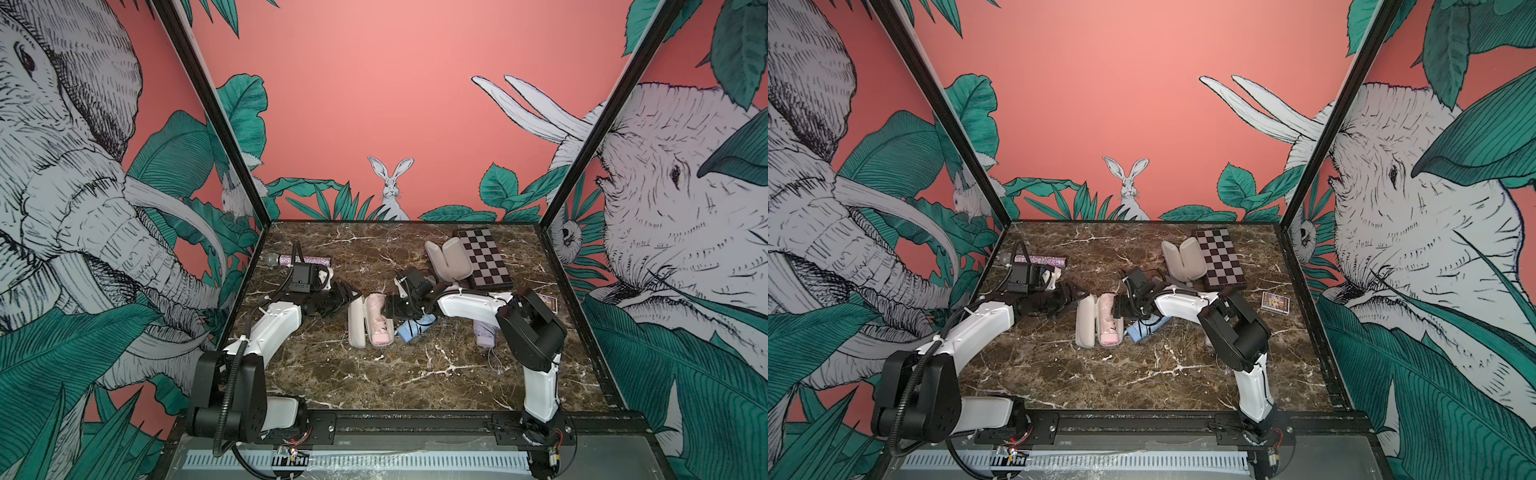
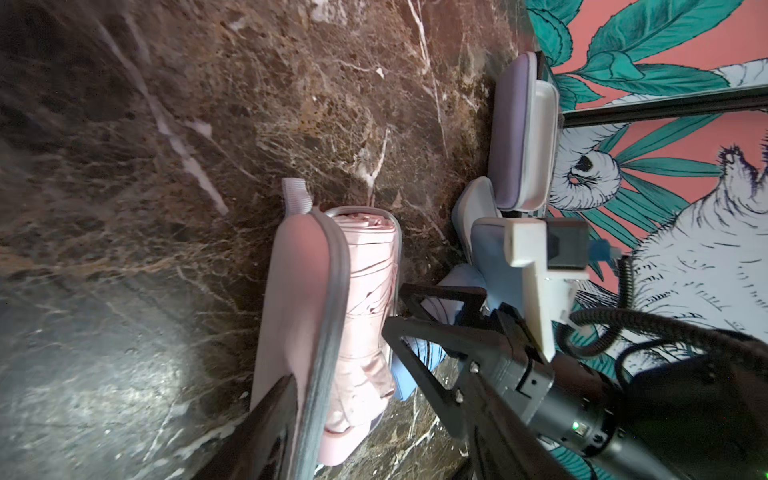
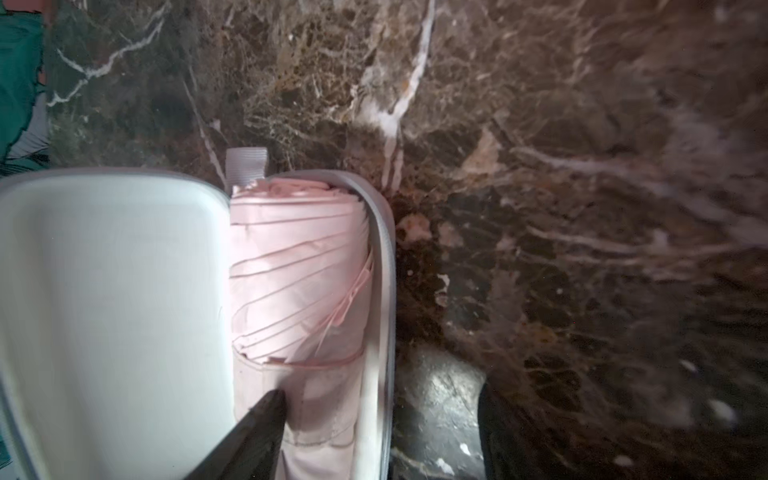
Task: Put umbrellas into zippered umbrella sleeves
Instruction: Close the umbrella sleeve at the center of the board.
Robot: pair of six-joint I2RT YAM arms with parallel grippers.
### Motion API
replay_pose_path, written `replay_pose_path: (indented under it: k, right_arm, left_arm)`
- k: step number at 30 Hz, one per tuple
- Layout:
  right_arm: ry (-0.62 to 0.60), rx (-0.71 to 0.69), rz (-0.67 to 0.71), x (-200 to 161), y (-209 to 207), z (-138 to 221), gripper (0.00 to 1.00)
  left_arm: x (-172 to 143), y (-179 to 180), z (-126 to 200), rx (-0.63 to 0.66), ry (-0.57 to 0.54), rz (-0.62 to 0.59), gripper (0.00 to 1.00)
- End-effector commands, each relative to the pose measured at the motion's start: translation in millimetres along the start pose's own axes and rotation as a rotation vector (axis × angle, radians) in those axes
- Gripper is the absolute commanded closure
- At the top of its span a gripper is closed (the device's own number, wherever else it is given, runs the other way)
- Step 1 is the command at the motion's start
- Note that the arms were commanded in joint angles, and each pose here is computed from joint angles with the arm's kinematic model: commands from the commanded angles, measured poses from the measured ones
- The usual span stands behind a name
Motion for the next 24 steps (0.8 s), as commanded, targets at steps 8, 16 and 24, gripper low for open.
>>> replay_pose_path:
  k: [8, 16, 24]
  right_arm:
    - [-0.064, 0.25, -0.191, 7.0, 22.2, 5.0, 0.25]
    - [-0.149, 0.427, -0.283, 21.2, 25.2, 15.2, 0.17]
    - [-0.071, 0.378, -0.245, 3.1, 20.7, -4.6, 0.08]
  left_arm:
    - [-13.4, -23.6, -24.2, -0.064, 0.054, -0.006, 0.34]
    - [-14.5, -1.0, -42.5, -0.033, 0.062, -0.012, 0.47]
    - [-10.1, 9.1, -58.3, -0.053, 0.054, 0.015, 0.64]
Point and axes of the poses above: each gripper's point midway between its finger pads, its own z axis back along the fingers, its own y axis along the line the jaws close on, x = y × z, the point moved 2 cm from there along z, back along the fingers, and after that the axes turned 11 degrees about z, right-handed, at the moved point
